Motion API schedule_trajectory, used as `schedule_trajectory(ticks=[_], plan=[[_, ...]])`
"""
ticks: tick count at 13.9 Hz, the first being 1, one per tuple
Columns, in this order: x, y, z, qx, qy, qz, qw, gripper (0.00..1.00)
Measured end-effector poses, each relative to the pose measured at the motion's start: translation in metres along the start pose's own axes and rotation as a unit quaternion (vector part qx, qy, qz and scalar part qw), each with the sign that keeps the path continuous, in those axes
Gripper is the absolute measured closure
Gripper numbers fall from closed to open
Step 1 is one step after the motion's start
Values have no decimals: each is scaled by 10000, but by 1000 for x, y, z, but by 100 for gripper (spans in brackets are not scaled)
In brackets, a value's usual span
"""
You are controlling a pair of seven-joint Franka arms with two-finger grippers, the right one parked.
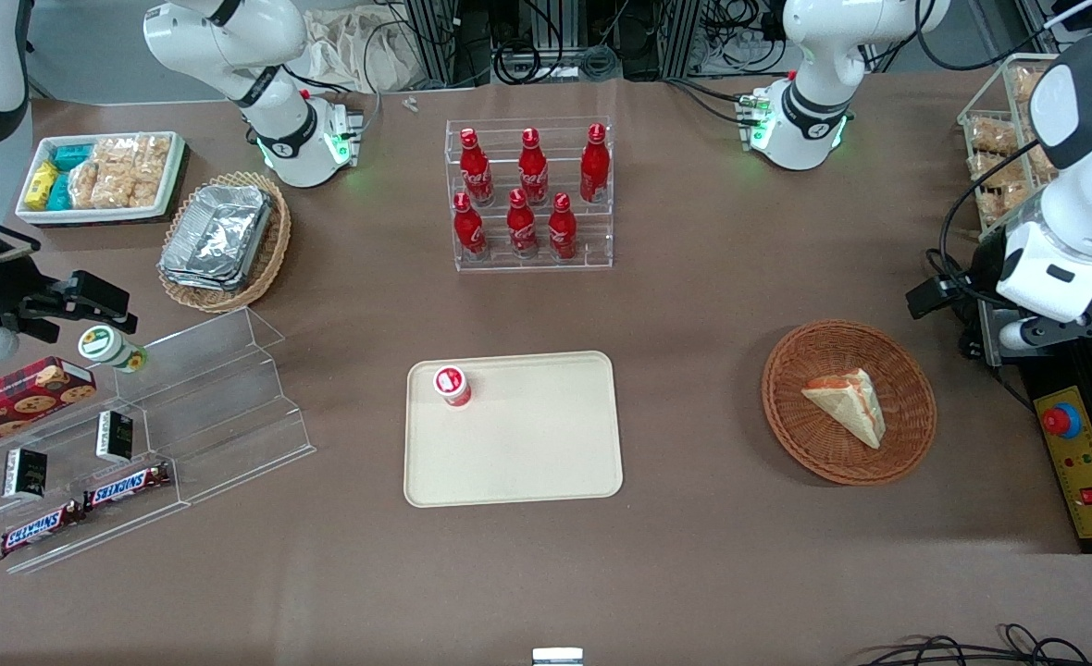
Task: Place sandwich from basket to tray
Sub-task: 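Move the left gripper over the wrapped sandwich in the wicker basket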
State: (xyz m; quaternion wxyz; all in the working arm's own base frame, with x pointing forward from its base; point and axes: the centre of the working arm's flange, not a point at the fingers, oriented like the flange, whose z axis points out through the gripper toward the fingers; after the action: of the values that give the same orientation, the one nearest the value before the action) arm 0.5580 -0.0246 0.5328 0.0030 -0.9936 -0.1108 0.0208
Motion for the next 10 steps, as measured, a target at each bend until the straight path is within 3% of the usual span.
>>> schedule_trajectory(ticks=[7, 10], plan=[[11, 0, 7, 1, -97, -27, 9999, 0], [24, -7, 27, -55, 30, -478, 9988, 0]])
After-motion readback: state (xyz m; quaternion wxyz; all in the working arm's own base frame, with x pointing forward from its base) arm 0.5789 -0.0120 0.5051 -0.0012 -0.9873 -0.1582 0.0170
